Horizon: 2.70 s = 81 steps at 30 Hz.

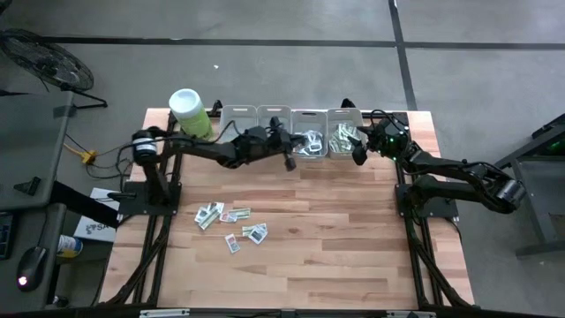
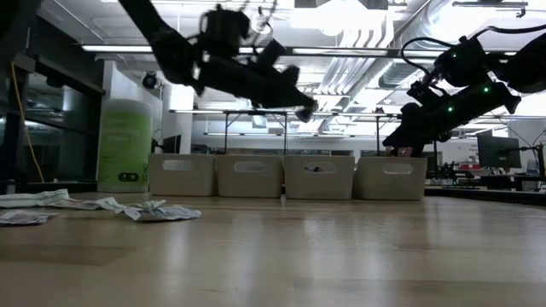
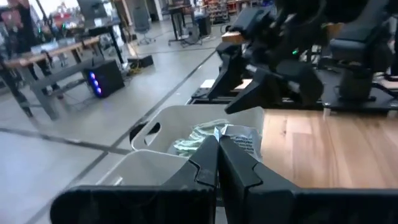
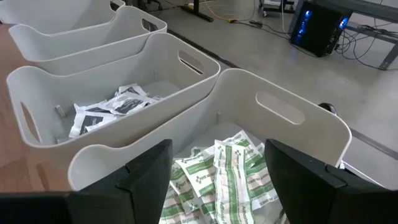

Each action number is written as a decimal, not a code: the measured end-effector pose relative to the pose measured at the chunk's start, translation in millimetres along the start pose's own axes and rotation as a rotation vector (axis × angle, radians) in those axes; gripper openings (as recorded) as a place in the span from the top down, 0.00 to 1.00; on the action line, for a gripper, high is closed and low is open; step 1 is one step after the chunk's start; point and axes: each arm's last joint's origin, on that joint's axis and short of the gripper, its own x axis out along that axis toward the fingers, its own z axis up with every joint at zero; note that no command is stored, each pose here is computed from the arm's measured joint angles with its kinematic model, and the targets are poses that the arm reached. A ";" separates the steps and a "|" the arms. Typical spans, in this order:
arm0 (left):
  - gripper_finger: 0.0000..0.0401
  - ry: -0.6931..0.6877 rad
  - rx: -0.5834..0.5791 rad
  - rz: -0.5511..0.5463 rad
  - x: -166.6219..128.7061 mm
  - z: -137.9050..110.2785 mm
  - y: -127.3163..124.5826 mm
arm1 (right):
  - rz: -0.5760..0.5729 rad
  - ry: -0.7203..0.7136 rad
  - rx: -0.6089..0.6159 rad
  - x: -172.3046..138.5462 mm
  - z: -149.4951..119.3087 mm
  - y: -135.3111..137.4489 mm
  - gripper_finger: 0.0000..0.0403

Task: Pick & Place First Aid Supplies
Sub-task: Put the towelette pack into the middle right gray bin, then put the bandage into the right gray bin

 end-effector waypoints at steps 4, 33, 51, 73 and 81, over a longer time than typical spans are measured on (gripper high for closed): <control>1.00 0.052 -0.029 0.030 24.6 -9.6 -0.9 | 0.000 -0.002 0.000 0.1 0.2 0.0 0.38; 0.92 0.332 -0.405 0.370 65.4 -10.9 1.3 | -0.023 -0.019 -0.031 0.2 1.9 -0.8 0.38; 0.73 0.528 -0.118 0.326 30.1 24.5 11.0 | -0.019 -0.003 -0.038 0.2 0.4 -0.6 0.38; 0.73 1.235 -0.031 0.274 -106.6 26.3 -34.8 | -0.005 -0.002 -0.042 0.2 0.1 -0.2 0.38; 0.73 1.304 -0.137 0.262 -149.3 12.6 -56.2 | 0.005 0.000 -0.042 0.2 -0.1 0.1 0.38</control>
